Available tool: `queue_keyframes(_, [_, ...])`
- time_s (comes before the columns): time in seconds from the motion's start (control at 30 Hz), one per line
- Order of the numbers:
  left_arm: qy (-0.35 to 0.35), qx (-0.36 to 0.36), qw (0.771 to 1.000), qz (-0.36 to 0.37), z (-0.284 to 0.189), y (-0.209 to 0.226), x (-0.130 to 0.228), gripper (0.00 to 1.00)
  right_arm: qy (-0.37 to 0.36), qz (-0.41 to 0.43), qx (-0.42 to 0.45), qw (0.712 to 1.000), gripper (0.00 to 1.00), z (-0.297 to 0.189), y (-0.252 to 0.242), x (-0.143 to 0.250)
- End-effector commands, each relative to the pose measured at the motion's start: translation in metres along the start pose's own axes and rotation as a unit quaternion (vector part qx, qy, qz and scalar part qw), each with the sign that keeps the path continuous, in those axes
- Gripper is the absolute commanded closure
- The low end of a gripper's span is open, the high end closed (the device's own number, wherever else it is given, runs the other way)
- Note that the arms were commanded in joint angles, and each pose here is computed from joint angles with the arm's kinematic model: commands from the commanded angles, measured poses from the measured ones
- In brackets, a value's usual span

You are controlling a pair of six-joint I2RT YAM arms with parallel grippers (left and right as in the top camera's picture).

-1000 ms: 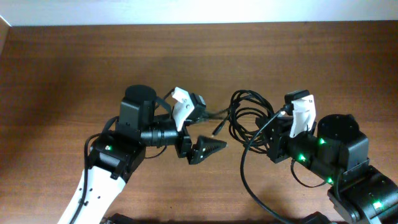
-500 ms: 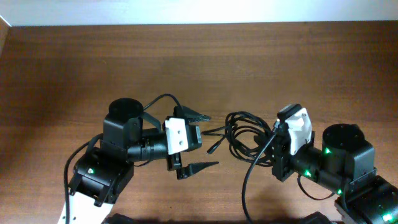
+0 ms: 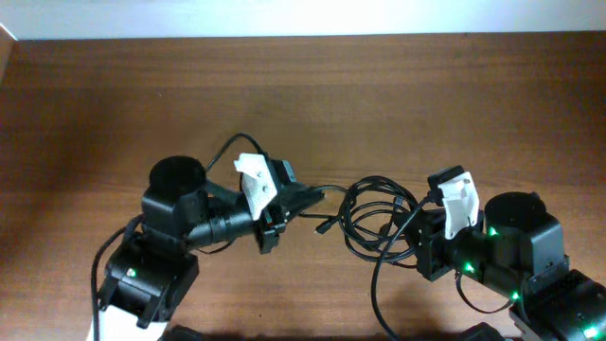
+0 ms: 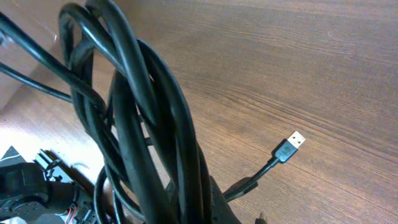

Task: Untangle cables

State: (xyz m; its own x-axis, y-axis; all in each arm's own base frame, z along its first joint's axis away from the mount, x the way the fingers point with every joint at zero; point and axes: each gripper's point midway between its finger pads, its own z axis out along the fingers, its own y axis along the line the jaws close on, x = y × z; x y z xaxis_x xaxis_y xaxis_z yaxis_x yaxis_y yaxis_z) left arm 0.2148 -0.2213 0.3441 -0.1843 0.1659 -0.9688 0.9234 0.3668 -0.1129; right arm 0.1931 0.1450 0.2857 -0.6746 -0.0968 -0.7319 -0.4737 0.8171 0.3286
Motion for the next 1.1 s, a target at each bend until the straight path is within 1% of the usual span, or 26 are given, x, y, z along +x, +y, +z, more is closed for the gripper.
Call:
queue_keyframes(0.0, [-0.025,-0.095,0.991,-0.088,-0.015,0.023,-0.014,1.00,-0.006,0.003,0.032,0.999,0.96,-0.005,-0.010,-0.001])
queue_keyframes(0.07, [0.002,-0.157,0.974,-0.164,-0.020,0.042,0.008,1.00,-0.009,0.010,0.031,0.999,0.96,-0.005,-0.010,-0.002])
queue_keyframes(0.1, [0.015,-0.176,0.965,-0.191,-0.022,0.047,0.018,1.00,-0.012,0.015,0.026,0.999,0.96,-0.005,-0.008,-0.004])
queue_keyframes(0.13, [0.044,-0.184,0.958,-0.214,-0.024,0.046,0.035,1.00,-0.018,0.013,0.018,1.000,0.96,-0.005,-0.005,-0.007])
queue_keyframes(0.23, [0.105,-0.186,0.943,-0.256,-0.027,0.038,0.068,1.00,-0.055,0.006,-0.044,0.998,0.96,-0.007,0.018,-0.028])
queue_keyframes(0.3, [0.134,-0.180,0.935,-0.276,-0.027,0.033,0.082,1.00,-0.078,0.010,-0.060,0.995,0.96,-0.010,0.025,-0.040])
queue_keyframes(0.43, [0.135,-0.106,0.943,-0.283,-0.017,0.008,0.077,1.00,-0.102,0.032,-0.069,0.992,0.96,-0.012,0.028,-0.053])
queue_keyframes(0.5, [0.141,-0.074,0.949,-0.273,-0.008,-0.006,0.074,1.00,-0.108,0.030,-0.071,0.991,0.96,-0.013,0.029,-0.056])
queue_keyframes(0.57, [0.119,-0.035,0.965,-0.232,0.010,-0.019,0.056,1.00,-0.090,0.029,-0.093,0.991,0.96,-0.010,0.036,-0.050])
queue_keyframes(0.63, [0.067,0.007,0.982,-0.176,0.036,-0.029,0.025,1.00,-0.055,0.041,-0.087,0.994,0.96,-0.004,0.032,-0.035])
queue_keyframes(0.67, [0.058,0.015,0.984,-0.167,0.042,-0.030,0.020,1.00,-0.048,0.042,-0.084,0.994,0.96,-0.004,0.031,-0.031])
queue_keyframes(0.7, [0.051,0.020,0.986,-0.160,0.047,-0.029,0.016,1.00,-0.044,0.043,-0.083,0.995,0.96,-0.004,0.031,-0.029])
queue_keyframes(0.77, [0.035,0.020,0.983,-0.181,0.055,-0.025,0.009,1.00,-0.031,0.046,-0.070,0.996,0.96,-0.002,0.026,-0.022])
queue_keyframes(0.87, [0.003,0.023,0.986,-0.163,0.055,-0.023,-0.008,1.00,-0.019,0.055,-0.019,0.998,0.96,0.000,0.007,-0.014])
queue_keyframes(1.0, [-0.050,-0.017,0.988,-0.143,0.022,-0.007,-0.033,1.00,-0.002,0.064,0.030,0.998,0.96,0.000,-0.010,-0.002])
queue_keyframes(1.07, [-0.072,-0.036,0.988,-0.134,0.004,-0.004,-0.042,1.00,0.001,0.065,0.036,0.997,0.96,0.000,-0.012,0.000])
